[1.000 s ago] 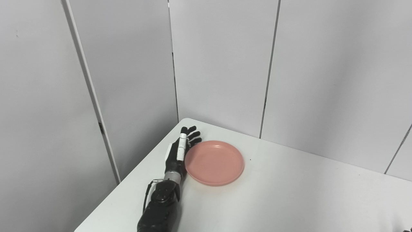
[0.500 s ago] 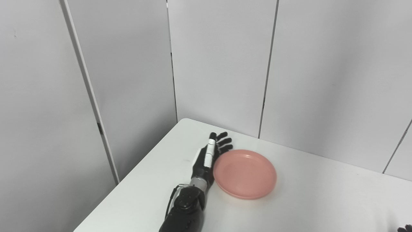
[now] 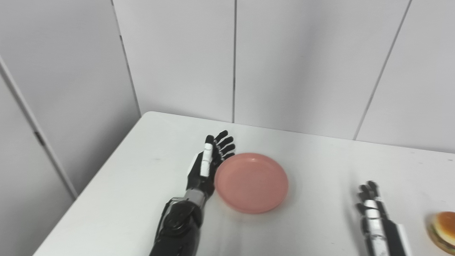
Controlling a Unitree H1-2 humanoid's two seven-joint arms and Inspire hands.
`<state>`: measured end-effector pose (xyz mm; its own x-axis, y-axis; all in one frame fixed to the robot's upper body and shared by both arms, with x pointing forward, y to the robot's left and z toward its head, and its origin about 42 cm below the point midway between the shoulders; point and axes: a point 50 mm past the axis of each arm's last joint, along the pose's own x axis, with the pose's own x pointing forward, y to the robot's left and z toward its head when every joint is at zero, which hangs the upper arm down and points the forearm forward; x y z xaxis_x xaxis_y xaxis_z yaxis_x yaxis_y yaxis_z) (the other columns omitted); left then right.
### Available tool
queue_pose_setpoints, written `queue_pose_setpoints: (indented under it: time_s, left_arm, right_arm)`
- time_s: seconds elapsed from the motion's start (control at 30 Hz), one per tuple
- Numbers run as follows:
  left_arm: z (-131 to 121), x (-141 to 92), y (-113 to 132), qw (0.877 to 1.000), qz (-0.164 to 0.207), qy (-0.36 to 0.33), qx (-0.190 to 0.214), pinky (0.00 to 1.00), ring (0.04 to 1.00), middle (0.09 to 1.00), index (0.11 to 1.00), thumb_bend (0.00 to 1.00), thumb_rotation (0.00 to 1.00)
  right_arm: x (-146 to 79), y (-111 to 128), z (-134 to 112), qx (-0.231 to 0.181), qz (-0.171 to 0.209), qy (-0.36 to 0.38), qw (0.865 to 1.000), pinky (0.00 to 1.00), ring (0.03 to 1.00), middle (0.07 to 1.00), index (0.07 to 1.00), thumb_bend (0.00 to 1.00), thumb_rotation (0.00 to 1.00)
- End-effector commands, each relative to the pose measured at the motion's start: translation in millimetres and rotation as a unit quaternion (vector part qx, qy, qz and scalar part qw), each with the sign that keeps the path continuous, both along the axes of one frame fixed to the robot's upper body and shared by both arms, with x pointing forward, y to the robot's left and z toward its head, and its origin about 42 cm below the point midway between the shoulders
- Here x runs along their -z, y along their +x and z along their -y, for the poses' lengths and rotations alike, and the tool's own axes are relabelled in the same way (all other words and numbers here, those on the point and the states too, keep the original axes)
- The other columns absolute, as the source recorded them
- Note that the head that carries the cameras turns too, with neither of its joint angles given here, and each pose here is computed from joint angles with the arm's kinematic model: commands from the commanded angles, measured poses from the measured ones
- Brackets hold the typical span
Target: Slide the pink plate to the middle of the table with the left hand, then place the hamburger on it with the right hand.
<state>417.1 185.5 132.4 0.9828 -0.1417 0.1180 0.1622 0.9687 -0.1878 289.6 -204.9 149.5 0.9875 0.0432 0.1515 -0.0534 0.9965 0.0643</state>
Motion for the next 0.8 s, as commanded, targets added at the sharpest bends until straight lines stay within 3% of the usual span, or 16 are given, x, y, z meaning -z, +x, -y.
queue_pose_setpoints:
  time_s: [0.0, 0.1, 0.23, 0.47, 0.53, 0.63, 0.77]
  left_arm:
    - [11.3, -2.9, -2.9, 1.0, 0.003, 0.009, 0.016, 0.81, 0.822, 0.83, 0.818, 0.82, 0.98]
    - [20.3, -0.1, -5.1, 1.0, 0.0, 0.013, 0.025, 0.81, 0.804, 0.816, 0.803, 0.83, 0.99]
    - [37.8, 4.5, -5.8, 1.0, -0.001, -0.004, 0.024, 0.75, 0.761, 0.775, 0.758, 0.83, 0.94]
    - [51.0, 9.4, -10.4, 0.999, 0.002, -0.017, 0.05, 0.77, 0.775, 0.8, 0.787, 0.81, 1.0]
    - [53.3, 11.3, -11.9, 0.998, 0.001, -0.019, 0.053, 0.76, 0.775, 0.803, 0.787, 0.82, 0.99]
    - [55.8, 12.9, -14.8, 0.998, 0.001, -0.019, 0.055, 0.76, 0.779, 0.804, 0.788, 0.83, 0.98]
    - [59.6, 13.9, -20.8, 0.998, 0.003, -0.019, 0.053, 0.76, 0.78, 0.811, 0.796, 0.82, 1.0]
  right_arm:
    - [-11.5, 3.5, -10.0, 0.004, 0.032, 0.002, 0.999, 1.0, 0.953, 0.944, 0.957, 0.58, 0.8]
    - [-12.9, 0.9, -14.5, 0.005, 0.028, 0.002, 1.0, 1.0, 0.942, 0.94, 0.956, 0.58, 0.79]
    - [-13.9, 2.2, -20.8, 0.013, 0.03, 0.001, 0.999, 1.0, 0.934, 0.929, 0.95, 0.59, 0.78]
    - [-19.9, 6.7, -27.2, 0.023, 0.049, -0.012, 0.998, 1.0, 0.966, 0.924, 0.944, 0.58, 0.8]
    - [-27.8, 10.9, -22.3, 0.024, 0.06, -0.028, 0.998, 1.0, 0.971, 0.924, 0.95, 0.56, 0.81]
    - [-39.8, 15.5, -15.1, 0.024, 0.071, -0.055, 0.996, 1.0, 0.961, 0.913, 0.943, 0.62, 0.82]
    - [-60.3, 20.1, 3.0, -0.001, 0.073, -0.093, 0.993, 1.0, 0.936, 0.895, 0.914, 0.64, 0.81]
